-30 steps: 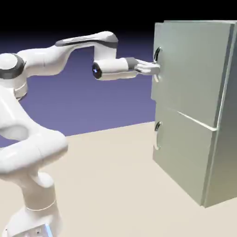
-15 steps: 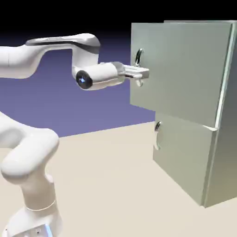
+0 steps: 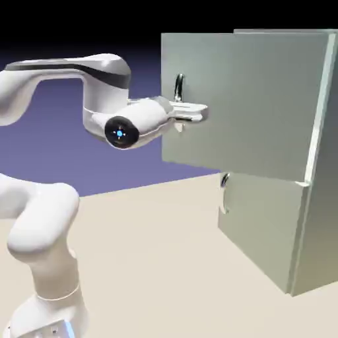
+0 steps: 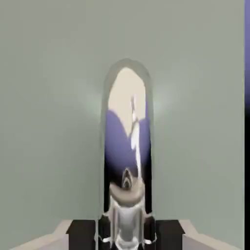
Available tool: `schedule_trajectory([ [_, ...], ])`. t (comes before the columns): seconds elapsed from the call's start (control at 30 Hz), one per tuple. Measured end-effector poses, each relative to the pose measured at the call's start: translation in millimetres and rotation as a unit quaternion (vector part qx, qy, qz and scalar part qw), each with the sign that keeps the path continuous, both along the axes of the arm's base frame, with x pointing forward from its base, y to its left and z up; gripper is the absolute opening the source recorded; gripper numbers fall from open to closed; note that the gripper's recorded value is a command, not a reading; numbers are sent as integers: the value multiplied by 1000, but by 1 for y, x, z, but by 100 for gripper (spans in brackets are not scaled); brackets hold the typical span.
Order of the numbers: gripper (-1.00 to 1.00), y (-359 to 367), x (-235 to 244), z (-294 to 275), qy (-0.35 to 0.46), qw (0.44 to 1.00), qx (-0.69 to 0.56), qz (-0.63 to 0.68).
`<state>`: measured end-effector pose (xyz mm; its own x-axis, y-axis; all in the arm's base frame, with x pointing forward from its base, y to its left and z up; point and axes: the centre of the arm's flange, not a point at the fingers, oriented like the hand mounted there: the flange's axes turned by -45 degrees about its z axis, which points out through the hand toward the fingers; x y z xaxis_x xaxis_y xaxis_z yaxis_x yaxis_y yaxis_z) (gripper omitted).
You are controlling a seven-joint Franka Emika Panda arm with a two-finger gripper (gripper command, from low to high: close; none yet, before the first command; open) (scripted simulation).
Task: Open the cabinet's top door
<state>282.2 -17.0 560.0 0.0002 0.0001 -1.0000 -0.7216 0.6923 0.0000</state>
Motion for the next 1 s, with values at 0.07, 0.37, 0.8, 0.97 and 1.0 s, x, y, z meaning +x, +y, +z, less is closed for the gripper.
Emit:
schedule_trajectory([
  [0.07,-100,-15,-5,0,0,1000,0,22],
  [0.37,-100,-95,-22,0,0,991,0,132],
  [0.8,-100,-218,-13,0,0,956,0,294],
  [0.97,-100,-252,-3,0,0,940,0,340],
  [1.0,-100,-258,-1,0,0,937,0,348],
])
